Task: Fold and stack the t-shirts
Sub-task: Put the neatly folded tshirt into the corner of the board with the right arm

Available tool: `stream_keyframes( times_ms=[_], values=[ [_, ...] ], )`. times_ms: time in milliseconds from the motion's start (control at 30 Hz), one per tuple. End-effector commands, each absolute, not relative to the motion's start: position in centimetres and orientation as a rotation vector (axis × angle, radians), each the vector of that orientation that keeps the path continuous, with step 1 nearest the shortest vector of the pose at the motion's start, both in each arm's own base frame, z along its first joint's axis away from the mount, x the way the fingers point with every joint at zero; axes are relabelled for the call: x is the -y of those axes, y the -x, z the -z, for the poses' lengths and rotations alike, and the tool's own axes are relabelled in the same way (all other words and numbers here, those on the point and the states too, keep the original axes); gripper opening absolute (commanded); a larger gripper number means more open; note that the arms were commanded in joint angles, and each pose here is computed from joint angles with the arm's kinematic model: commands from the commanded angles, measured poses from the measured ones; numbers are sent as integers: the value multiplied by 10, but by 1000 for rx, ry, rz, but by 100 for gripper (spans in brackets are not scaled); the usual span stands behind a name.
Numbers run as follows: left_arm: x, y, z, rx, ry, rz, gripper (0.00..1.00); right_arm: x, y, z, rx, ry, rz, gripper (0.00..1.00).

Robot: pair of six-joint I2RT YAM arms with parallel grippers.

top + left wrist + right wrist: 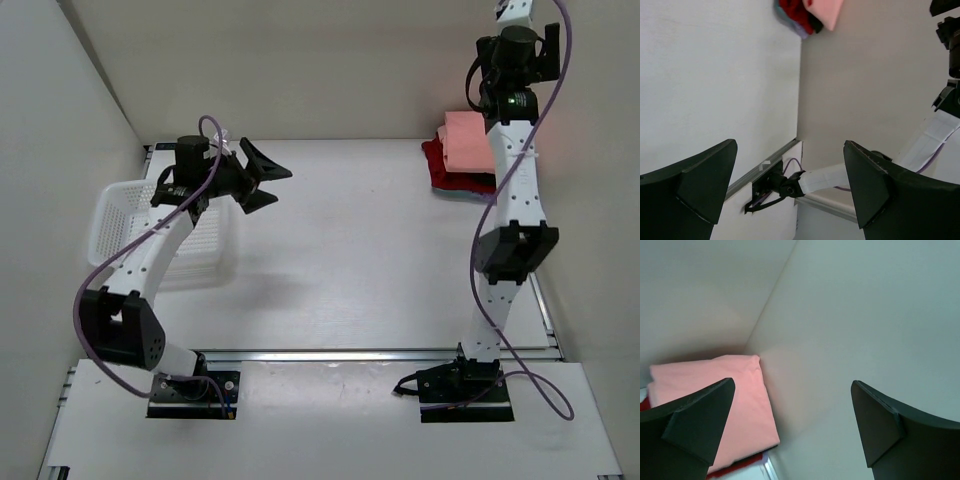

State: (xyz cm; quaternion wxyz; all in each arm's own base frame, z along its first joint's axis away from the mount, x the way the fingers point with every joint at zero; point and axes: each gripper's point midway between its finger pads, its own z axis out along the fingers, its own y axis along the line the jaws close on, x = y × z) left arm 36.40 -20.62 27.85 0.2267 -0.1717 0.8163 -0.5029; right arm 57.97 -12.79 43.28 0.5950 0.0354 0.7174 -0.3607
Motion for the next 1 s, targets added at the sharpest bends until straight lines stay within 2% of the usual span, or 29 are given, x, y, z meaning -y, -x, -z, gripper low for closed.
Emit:
stream_keyframes(
  times_ms=[0,67,100,200,233,300,400,600,833,900,967],
  values=[
    [216,-343,-332,-2090,276,1531,98,107,-517,-481,-1621,-174,804,99],
    [219,-336,-329,-2096,260,1555,99,92,-499,-467,-1675,-158,745,99],
    [218,-336,-331,-2082,272,1557,99,78,-479,-483,-1642,-152,701,99],
    [208,-337,-329,-2055,292,1554,99,45,-455,-407,-1807,20,750,100],
    [203,-337,-330,-2043,300,1550,99,36,-439,-408,-1798,72,750,99],
    [192,-342,-334,-2012,311,1529,99,21,-423,-355,-1866,186,818,99],
    [186,-349,-335,-2001,317,1502,99,-2,-402,-325,-1855,292,810,99],
    [184,-356,-330,-2017,332,1466,98,-10,-380,-304,-1873,138,497,100],
    [183,-358,-329,-2030,315,1443,99,1,-379,-307,-1829,86,388,100],
    [180,-357,-313,-2125,302,1349,99,2,-380,-303,-1832,87,387,99],
    [175,-362,-324,-2125,273,1253,99,-2,-381,-302,-1829,82,365,99]
  ],
)
